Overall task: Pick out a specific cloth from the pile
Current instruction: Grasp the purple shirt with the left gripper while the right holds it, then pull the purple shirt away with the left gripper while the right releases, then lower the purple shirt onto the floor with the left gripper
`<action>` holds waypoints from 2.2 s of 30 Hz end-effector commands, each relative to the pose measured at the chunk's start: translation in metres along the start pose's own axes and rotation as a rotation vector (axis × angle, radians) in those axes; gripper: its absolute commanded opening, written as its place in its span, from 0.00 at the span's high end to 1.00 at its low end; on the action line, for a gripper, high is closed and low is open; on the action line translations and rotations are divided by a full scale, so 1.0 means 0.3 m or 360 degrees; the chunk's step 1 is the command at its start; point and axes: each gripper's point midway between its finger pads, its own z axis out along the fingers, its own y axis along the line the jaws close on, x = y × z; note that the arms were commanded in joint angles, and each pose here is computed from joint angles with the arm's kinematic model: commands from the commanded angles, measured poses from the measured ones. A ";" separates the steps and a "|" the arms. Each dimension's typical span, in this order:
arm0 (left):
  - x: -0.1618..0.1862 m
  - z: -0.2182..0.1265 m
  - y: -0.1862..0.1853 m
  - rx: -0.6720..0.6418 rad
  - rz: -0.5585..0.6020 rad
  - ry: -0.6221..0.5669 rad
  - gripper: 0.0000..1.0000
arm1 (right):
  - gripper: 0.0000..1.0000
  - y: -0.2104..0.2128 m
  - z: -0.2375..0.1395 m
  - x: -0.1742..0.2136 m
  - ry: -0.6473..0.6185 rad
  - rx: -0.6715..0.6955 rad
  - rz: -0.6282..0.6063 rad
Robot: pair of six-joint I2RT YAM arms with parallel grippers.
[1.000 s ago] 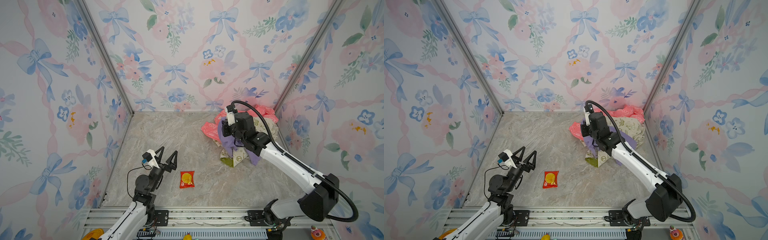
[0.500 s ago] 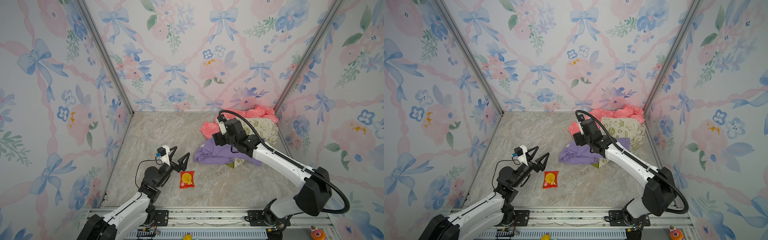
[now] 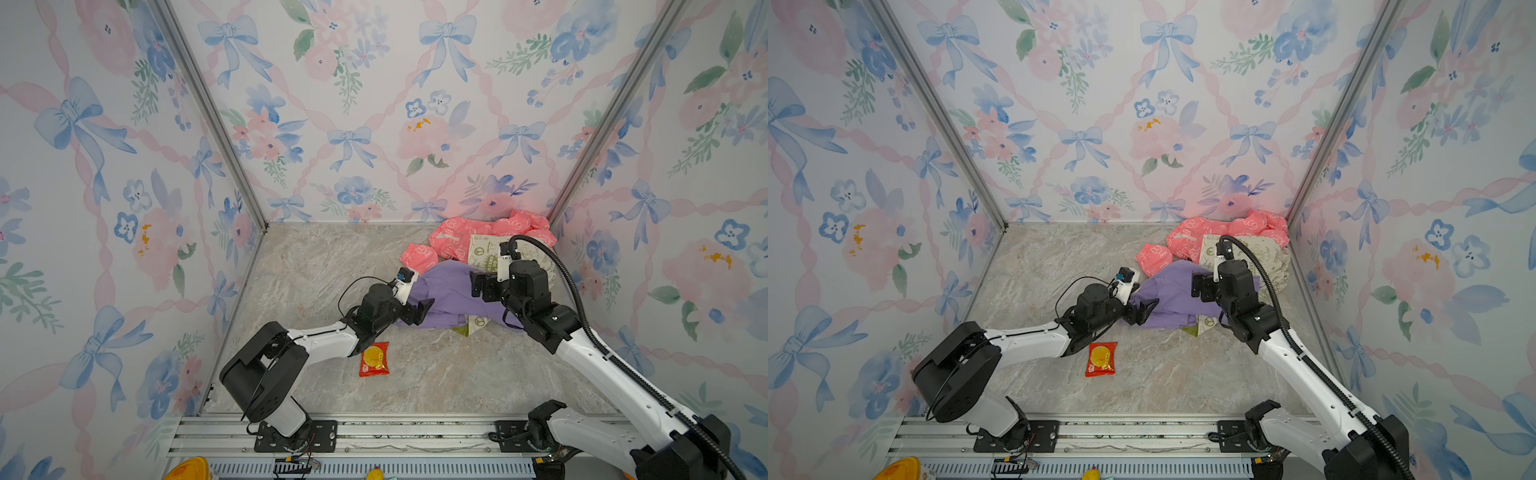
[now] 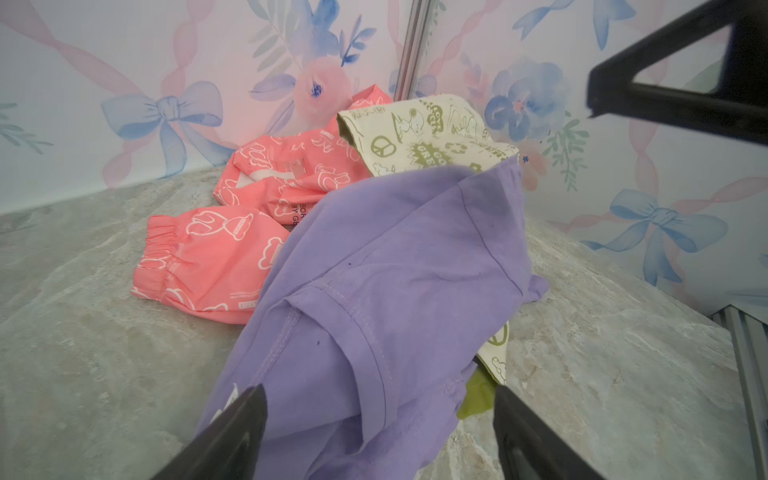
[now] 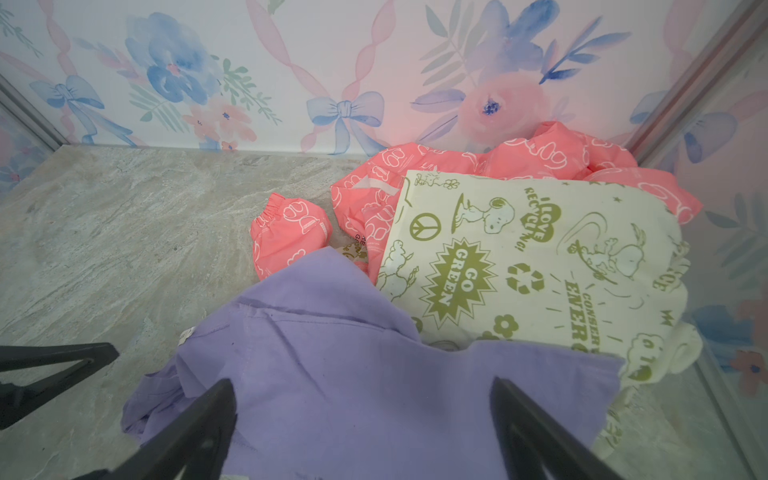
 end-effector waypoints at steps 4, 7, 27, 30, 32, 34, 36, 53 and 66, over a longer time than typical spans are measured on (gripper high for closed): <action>0.108 0.168 0.017 -0.0025 -0.0015 0.0256 0.22 | 0.03 -0.050 -0.020 0.007 -0.0096 0.0046 0.0101; 0.183 0.239 0.060 -0.0115 -0.0033 0.0413 0.27 | 0.03 -0.067 -0.019 0.011 -0.0118 0.0061 0.0131; -0.210 0.110 0.058 -0.0189 -0.0014 0.0021 1.00 | 0.03 -0.119 -0.056 0.038 -0.0260 0.0105 0.0222; -0.338 0.016 0.064 -0.0233 0.0009 -0.0123 1.00 | 0.03 -0.123 -0.063 0.044 -0.0278 0.0103 0.0230; -0.414 -0.047 0.080 -0.0271 0.0003 -0.0207 1.00 | 0.03 -0.122 -0.065 0.045 -0.0284 0.0096 0.0232; -0.493 -0.110 0.099 -0.0307 0.0002 -0.0292 1.00 | 0.03 -0.122 -0.067 0.048 -0.0283 0.0095 0.0230; -0.573 -0.178 0.140 -0.0385 0.0008 -0.0380 1.00 | 0.03 -0.122 -0.069 0.049 -0.0290 0.0093 0.0234; -0.902 -0.488 0.692 -0.0990 -0.0127 -0.0684 1.00 | 0.03 -0.060 -0.047 0.056 -0.0272 -0.0067 0.0229; -0.135 -0.526 1.077 -0.1396 -0.0796 -0.0396 1.00 | 0.03 0.041 -0.027 0.068 -0.0219 -0.0250 0.0117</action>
